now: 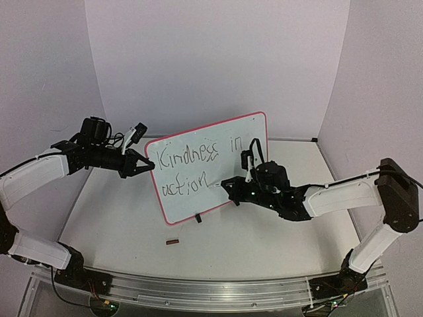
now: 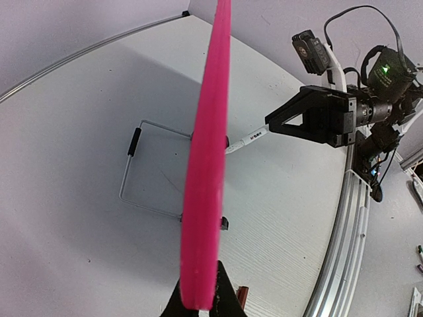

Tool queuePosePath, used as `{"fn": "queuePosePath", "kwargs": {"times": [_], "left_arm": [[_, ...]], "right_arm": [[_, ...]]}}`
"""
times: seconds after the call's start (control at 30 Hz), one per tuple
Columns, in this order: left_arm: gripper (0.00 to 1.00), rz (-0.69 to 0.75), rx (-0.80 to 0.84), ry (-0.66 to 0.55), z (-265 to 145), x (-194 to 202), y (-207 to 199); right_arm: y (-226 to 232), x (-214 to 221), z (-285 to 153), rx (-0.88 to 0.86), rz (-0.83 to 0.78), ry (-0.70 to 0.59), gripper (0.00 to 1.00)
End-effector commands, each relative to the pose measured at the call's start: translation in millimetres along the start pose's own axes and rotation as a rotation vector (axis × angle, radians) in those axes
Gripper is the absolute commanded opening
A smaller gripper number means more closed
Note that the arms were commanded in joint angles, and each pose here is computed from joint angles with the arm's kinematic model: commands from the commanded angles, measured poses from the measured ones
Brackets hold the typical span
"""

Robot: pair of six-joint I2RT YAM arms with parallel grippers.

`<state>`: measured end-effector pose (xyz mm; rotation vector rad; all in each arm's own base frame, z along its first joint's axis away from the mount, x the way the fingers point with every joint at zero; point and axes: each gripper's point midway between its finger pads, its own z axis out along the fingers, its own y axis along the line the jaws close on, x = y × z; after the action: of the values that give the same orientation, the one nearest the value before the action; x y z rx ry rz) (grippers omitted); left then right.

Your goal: Write a sentence on the whiteboard

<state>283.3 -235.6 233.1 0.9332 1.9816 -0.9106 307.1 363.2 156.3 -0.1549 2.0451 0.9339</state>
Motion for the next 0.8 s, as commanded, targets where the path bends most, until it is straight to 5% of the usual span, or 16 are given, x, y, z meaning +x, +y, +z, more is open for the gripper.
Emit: {"fn": "queuePosePath", "kwargs": {"times": [0.0,0.77], "left_arm": [[0.00,-0.007,-0.022,0.093,8.5,23.6,3.6],[0.00,-0.007,-0.029,0.092,7.6,24.0,3.9]], "right_arm": [[1.0,-11.8,-1.0,0.004,0.003,-0.040,0.00],[-3.0,-57.8,-57.3,-0.082,-0.048,-0.080,0.00]]}}
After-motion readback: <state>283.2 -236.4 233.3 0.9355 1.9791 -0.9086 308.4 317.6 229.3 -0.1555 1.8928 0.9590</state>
